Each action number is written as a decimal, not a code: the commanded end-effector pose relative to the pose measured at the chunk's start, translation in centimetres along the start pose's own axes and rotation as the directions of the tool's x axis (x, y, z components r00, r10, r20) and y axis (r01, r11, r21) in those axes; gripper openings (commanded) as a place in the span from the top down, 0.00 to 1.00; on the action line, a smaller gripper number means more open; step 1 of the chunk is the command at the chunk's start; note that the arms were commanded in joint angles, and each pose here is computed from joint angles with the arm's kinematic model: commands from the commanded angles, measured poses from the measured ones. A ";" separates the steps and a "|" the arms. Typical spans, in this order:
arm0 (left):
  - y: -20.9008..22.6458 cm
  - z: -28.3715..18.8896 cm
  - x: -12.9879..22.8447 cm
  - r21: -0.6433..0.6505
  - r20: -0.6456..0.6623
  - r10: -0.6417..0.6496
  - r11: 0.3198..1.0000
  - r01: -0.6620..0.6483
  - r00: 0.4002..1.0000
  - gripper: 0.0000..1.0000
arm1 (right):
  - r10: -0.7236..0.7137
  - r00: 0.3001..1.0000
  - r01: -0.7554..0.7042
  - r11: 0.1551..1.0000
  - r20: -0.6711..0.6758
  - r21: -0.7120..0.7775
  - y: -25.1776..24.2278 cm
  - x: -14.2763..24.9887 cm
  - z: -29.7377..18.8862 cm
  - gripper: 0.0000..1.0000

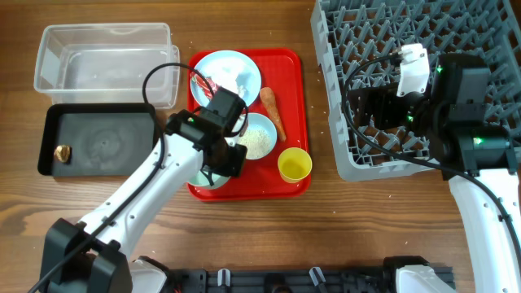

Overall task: Sort waste into correct bins and load items into the dishwasher rack
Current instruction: 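Return the green bowl to the red tray with the left gripper, then grasp the blue rice bowl with the left gripper, then tip the rice from the blue bowl onto the black tray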

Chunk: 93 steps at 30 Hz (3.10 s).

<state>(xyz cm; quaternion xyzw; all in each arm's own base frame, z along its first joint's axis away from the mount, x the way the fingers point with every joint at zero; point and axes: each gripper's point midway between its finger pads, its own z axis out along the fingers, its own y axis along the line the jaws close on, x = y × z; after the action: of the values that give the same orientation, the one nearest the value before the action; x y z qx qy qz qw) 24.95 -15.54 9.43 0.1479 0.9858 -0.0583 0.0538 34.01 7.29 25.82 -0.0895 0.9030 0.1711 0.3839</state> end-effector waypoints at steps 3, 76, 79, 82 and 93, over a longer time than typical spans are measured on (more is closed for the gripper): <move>0.9 1.5 0.6 -0.079 0.003 -0.017 0.997 0.018 1.000 0.96 | -0.018 1.000 0.018 1.000 0.011 0.010 -0.2 -0.6 -0.2 0.07; 11.7 -11.4 -9.6 0.279 0.360 -0.395 0.910 0.306 0.845 0.96 | 0.001 0.999 -0.001 1.000 -0.041 0.009 -0.6 0.6 1.1 0.07; 15.2 -11.9 -8.2 0.332 0.348 -0.474 0.869 0.367 0.809 0.96 | 0.002 0.999 -0.001 1.000 -0.042 0.009 -0.6 0.6 1.1 0.07; 19.4 -12.6 -6.4 0.358 0.351 -0.563 0.819 0.448 0.748 0.96 | 0.003 0.999 -0.002 1.000 -0.042 0.009 -0.6 0.6 1.1 0.07; 25.2 -10.8 -1.8 0.703 0.315 -0.730 0.609 0.368 0.607 0.96 | 0.002 0.999 -0.002 1.000 -0.042 0.008 -0.6 0.6 1.1 0.07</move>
<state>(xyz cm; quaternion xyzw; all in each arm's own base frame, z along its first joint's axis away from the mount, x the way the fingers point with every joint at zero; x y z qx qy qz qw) 33.44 9.31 17.76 -0.2225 0.8879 -0.3175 0.2475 34.24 7.30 24.58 -0.0860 0.9114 0.1723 0.3638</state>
